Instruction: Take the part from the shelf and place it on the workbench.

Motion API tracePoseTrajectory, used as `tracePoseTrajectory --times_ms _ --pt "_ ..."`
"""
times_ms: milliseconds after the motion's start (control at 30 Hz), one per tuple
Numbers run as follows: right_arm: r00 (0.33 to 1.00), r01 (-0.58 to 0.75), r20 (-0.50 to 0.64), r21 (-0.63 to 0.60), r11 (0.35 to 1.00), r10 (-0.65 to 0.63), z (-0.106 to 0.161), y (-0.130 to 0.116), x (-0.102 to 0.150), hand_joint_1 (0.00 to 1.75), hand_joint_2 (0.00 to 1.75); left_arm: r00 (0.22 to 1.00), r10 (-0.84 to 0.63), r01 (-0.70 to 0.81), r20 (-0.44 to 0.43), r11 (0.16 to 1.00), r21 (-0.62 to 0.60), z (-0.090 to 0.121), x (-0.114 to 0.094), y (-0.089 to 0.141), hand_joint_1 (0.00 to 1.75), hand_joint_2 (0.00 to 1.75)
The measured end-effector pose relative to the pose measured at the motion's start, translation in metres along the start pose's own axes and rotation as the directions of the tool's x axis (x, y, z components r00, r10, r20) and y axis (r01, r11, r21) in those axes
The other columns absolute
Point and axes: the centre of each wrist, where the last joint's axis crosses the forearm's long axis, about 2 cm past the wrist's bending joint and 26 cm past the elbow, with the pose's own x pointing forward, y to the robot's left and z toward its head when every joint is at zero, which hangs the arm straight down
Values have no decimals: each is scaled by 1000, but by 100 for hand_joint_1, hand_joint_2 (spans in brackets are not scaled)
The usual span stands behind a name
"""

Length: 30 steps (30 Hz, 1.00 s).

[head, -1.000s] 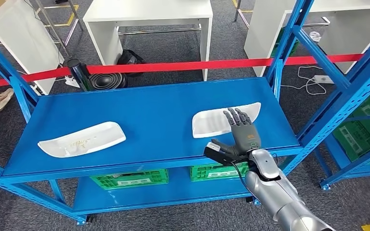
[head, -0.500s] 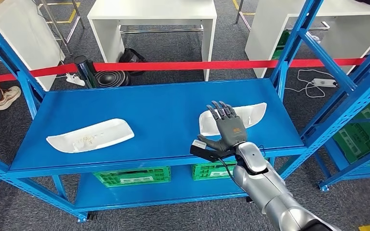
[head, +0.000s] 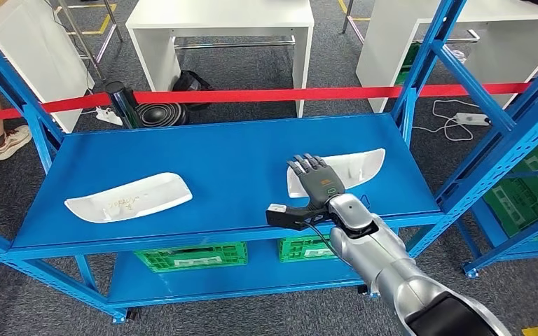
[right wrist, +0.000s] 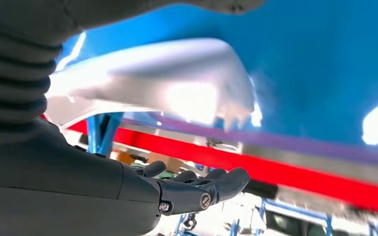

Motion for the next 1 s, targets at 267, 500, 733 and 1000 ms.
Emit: tracePoseTrajectory --times_ms 267,500,733,1000 --pt "996 -12 -92 92 996 20 9 7 -25 0 175 1000 -10 10 -1 1000 -11 3 -3 -3 0 0" --pt "989 15 -149 99 995 -1 23 17 -47 175 175 1000 -21 21 5 1000 -22 3 -3 -4 0 0" --pt "984 54 -174 99 994 -36 34 37 -58 175 175 998 -18 20 67 1000 -23 3 -2 -4 0 175" --pt "981 72 -184 80 994 -56 39 43 -62 175 175 987 -46 39 156 998 46 1 2 -1 0 175"
